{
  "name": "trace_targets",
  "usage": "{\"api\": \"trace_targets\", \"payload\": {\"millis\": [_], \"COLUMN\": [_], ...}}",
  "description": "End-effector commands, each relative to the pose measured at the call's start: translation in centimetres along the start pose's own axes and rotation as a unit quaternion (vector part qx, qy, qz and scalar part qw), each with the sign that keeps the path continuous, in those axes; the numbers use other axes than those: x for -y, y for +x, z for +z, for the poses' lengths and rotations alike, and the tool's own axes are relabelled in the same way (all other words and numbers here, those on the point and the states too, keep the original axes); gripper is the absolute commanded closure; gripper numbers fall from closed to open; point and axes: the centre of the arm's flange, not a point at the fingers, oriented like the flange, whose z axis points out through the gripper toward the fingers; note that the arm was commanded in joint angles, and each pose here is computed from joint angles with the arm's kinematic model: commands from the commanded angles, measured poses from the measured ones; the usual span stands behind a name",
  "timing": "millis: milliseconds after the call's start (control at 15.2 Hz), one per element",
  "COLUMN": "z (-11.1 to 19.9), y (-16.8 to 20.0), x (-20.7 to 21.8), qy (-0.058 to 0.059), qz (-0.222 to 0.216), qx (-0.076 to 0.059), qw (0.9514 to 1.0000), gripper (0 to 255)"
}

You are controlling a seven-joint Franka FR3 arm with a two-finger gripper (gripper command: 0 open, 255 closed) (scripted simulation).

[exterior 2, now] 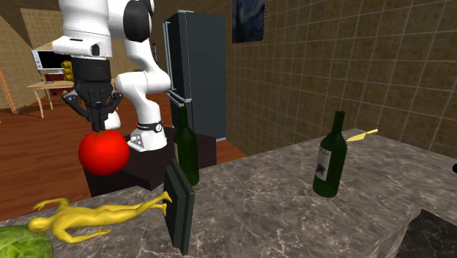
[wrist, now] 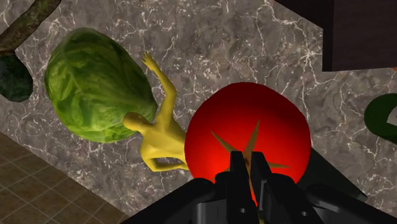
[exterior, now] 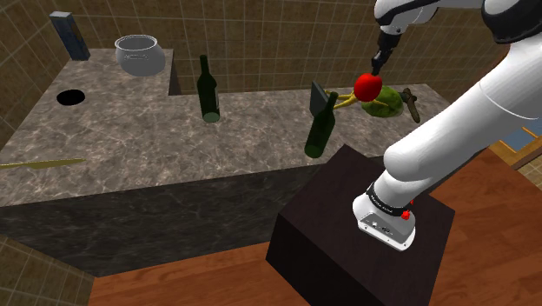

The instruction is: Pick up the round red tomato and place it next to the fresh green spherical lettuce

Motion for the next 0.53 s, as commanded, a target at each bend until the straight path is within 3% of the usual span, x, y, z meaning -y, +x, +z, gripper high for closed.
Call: {"api": "trace_targets", "payload": {"millis": [0, 462], "z": [1.0, 4.7], "y": [0.0, 0.2], "x": [0.1, 0.4], "qy": [0.000, 0.000], "qz": [0.000, 0.000], "qx": [0.000, 0.000], "qw": [1.0000, 1.0000], "gripper": [255, 255]}}
